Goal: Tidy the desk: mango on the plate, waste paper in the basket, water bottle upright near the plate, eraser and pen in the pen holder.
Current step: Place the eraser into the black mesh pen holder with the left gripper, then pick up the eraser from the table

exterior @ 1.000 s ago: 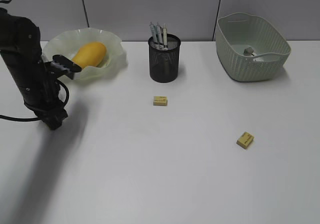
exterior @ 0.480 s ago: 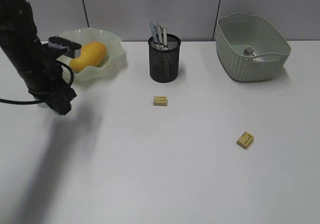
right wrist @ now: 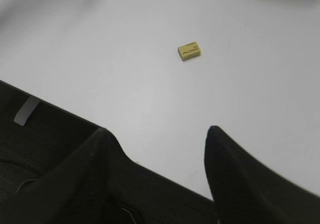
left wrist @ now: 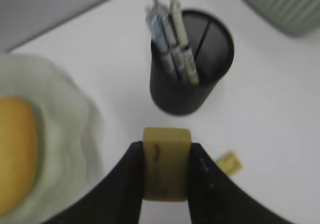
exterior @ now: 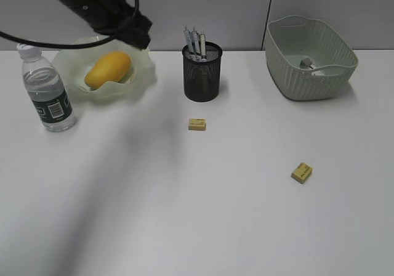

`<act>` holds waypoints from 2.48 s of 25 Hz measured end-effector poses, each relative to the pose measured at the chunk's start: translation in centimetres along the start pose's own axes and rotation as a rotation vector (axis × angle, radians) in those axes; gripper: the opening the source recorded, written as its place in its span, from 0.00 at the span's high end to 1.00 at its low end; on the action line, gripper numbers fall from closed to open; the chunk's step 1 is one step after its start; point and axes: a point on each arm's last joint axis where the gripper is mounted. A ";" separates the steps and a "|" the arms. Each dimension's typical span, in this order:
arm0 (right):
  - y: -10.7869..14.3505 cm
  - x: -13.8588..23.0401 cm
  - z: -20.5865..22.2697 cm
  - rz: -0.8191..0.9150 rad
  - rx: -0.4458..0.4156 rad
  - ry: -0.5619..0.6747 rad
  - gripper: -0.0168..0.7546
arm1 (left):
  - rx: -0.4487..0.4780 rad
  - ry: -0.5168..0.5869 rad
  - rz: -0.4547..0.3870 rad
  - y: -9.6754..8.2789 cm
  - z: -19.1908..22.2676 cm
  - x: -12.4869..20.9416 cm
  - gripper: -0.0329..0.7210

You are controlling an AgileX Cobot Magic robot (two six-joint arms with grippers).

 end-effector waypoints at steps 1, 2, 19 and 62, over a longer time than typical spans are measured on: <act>0.0 0.0 0.0 0.000 0.000 0.000 0.36 | 0.016 -0.047 -0.015 -0.5 0.0 -0.5 0.69; 0.0 0.0 0.0 0.000 0.000 0.000 0.36 | 0.027 -0.088 -0.027 -0.8 0.2 -0.8 0.69; 0.0 0.0 0.0 0.000 0.000 0.000 0.36 | 0.066 -0.356 -0.188 -3.7 8.4 -0.7 0.69; 0.0 0.0 0.0 0.000 0.001 0.000 0.36 | 0.108 0.210 0.090 -6.5 -0.9 0.5 0.44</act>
Point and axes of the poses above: a point on each arm's last joint axis where the gripper is mounted, z pointing out along that axis toward the gripper, y along the wrist's bending axis when the last joint is at zero, x = y × z, and after that the axes turned 14 degrees about -z, right-handed
